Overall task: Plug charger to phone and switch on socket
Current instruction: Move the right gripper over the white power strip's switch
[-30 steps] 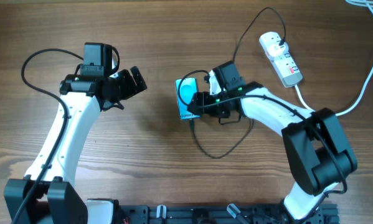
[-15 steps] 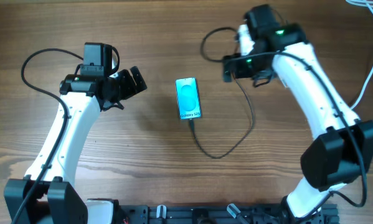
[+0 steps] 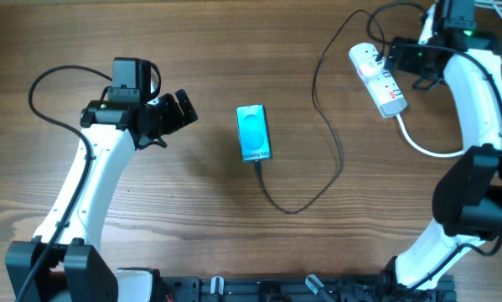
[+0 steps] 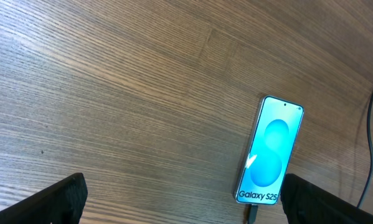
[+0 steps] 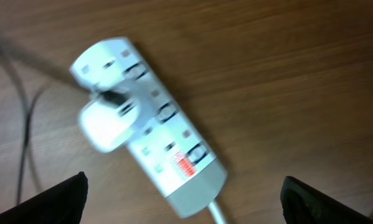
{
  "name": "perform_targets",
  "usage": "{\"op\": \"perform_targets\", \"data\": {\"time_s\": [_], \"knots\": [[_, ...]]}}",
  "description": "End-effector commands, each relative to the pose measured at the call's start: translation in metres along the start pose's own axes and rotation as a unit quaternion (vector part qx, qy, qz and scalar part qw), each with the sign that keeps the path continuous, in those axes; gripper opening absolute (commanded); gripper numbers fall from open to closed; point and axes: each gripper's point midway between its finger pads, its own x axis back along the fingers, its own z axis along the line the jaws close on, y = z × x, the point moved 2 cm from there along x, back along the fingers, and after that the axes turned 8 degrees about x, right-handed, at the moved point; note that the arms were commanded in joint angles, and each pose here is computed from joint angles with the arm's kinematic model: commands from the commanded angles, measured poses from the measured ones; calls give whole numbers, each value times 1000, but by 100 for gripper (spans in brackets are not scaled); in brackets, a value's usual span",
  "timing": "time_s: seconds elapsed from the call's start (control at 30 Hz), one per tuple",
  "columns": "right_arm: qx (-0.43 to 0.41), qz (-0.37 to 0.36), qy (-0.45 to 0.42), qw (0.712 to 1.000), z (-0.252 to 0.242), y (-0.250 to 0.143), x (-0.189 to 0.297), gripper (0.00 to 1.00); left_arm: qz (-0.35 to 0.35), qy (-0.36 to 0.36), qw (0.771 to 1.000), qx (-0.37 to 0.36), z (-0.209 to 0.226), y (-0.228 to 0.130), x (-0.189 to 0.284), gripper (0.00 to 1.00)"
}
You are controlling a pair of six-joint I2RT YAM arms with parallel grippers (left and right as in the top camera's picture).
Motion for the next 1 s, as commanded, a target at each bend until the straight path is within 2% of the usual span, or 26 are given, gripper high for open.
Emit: {"op": "perform_targets", "data": {"time_s": [0.0, 0.17, 0.57, 0.97], "knots": [[-22, -3, 7, 1000, -24, 2, -22, 100, 1, 5, 1000, -6, 1, -1, -3, 100], [-46, 5, 18, 999, -43, -2, -45, 100, 1, 5, 1000, -6, 1, -1, -3, 100], [-50, 68, 43, 995, -35, -37, -122, 100, 1, 5, 1000, -6, 1, -1, -3, 100], [-47, 31, 40, 998, -37, -21, -127, 100, 1, 5, 1000, -6, 1, -1, -3, 100]]}}
